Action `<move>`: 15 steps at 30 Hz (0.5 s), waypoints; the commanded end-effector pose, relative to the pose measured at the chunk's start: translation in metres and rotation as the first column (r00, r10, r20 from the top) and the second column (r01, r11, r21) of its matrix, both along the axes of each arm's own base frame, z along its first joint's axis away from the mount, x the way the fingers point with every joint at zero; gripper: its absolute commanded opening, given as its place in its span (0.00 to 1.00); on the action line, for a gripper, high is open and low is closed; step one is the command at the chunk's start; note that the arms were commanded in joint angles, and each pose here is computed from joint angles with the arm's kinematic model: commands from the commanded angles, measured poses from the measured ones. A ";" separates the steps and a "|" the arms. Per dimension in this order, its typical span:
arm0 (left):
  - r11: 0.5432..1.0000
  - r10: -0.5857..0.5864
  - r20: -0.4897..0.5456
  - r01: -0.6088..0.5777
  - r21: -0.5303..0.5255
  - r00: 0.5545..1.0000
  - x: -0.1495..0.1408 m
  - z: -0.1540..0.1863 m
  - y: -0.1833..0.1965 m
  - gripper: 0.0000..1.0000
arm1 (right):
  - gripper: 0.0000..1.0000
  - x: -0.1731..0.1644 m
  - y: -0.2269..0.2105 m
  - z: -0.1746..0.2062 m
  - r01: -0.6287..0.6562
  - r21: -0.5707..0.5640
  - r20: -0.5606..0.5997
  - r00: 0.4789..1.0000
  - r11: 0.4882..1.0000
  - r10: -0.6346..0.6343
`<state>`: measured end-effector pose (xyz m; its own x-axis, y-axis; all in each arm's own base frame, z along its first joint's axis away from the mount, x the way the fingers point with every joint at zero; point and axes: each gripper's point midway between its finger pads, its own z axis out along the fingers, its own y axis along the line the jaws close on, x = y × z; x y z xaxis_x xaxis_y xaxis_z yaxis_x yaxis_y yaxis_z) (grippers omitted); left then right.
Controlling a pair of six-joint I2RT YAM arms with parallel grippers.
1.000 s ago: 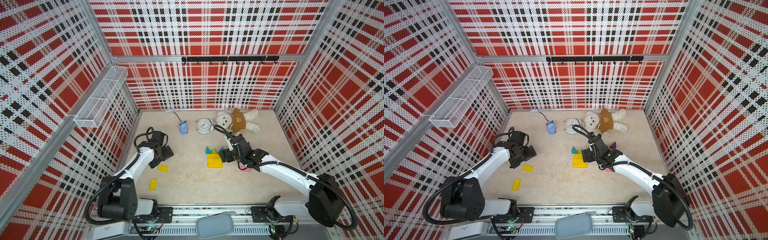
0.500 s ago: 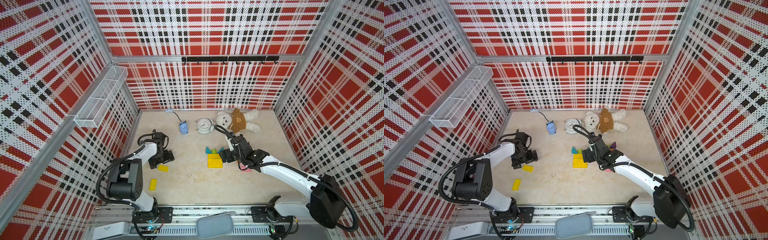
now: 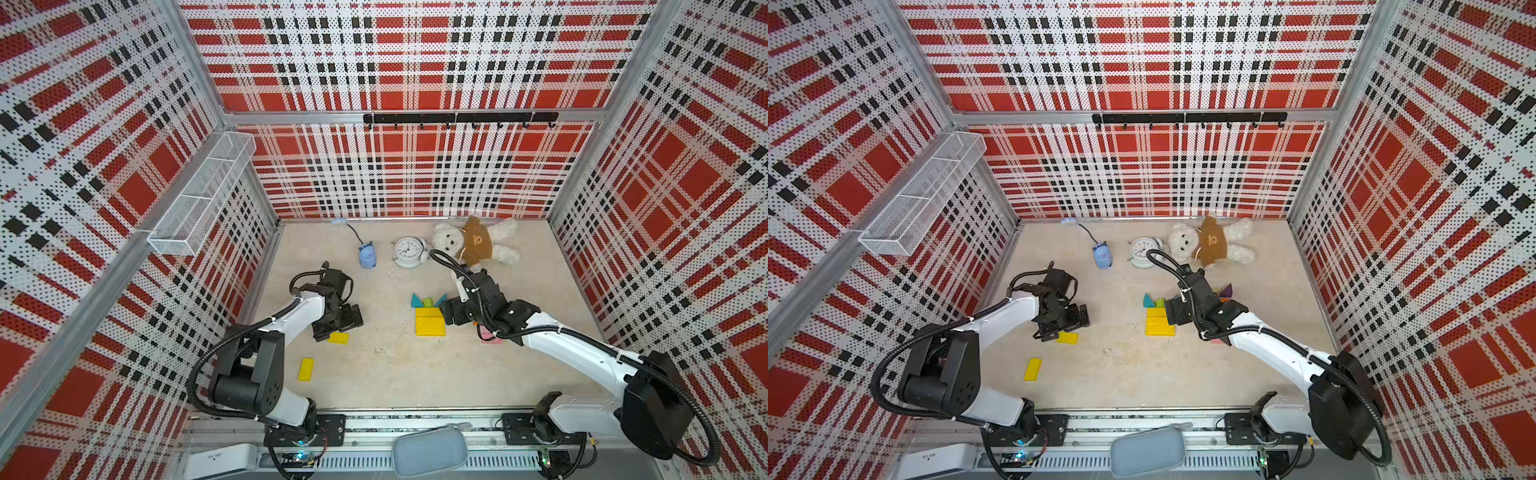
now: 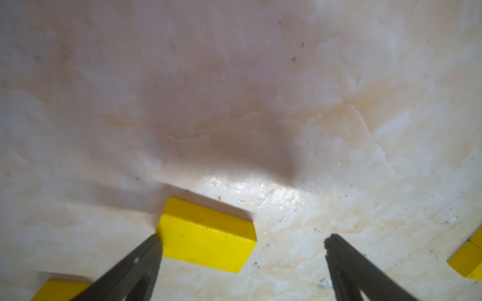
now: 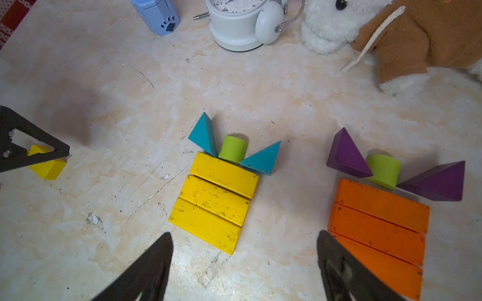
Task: Assemble a carrot with building blocks
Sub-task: Pick up the building block from the center of the board.
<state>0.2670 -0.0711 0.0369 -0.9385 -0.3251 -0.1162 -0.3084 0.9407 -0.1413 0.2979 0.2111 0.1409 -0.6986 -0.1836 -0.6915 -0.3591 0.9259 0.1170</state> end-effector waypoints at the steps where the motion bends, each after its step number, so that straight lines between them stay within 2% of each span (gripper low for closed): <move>1: 1.000 0.028 0.005 -0.028 0.006 1.000 -0.004 -0.002 -0.001 0.99 | 0.87 0.005 0.001 0.010 0.007 0.021 0.037 0.999 1.000 -0.008; 4: 0.997 0.011 -0.015 -0.009 0.079 1.000 -0.011 -0.001 0.001 0.98 | 0.87 0.004 0.000 0.010 0.008 0.020 0.040 0.999 1.000 -0.009; 7: 0.988 0.010 0.029 -0.014 0.153 1.000 -0.010 0.009 0.012 1.00 | 0.88 0.004 0.002 0.010 0.001 0.026 0.037 0.999 1.000 -0.002; 10: 0.986 0.020 0.081 -0.033 0.164 0.997 -0.003 0.020 0.019 0.99 | 0.89 0.004 0.002 0.009 0.001 0.024 0.035 0.999 1.000 -0.001; 15: 0.990 0.056 0.064 -0.064 0.124 0.996 0.006 0.010 0.031 0.99 | 0.90 0.004 0.005 0.007 -0.009 0.028 0.025 1.000 1.000 0.008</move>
<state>0.2662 -0.0482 0.0507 -0.9119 -0.3533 -0.2086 -0.3512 0.9350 -0.0487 0.2976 0.2117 0.1409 -0.6991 -0.1838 -0.6910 -0.3614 0.9247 0.1197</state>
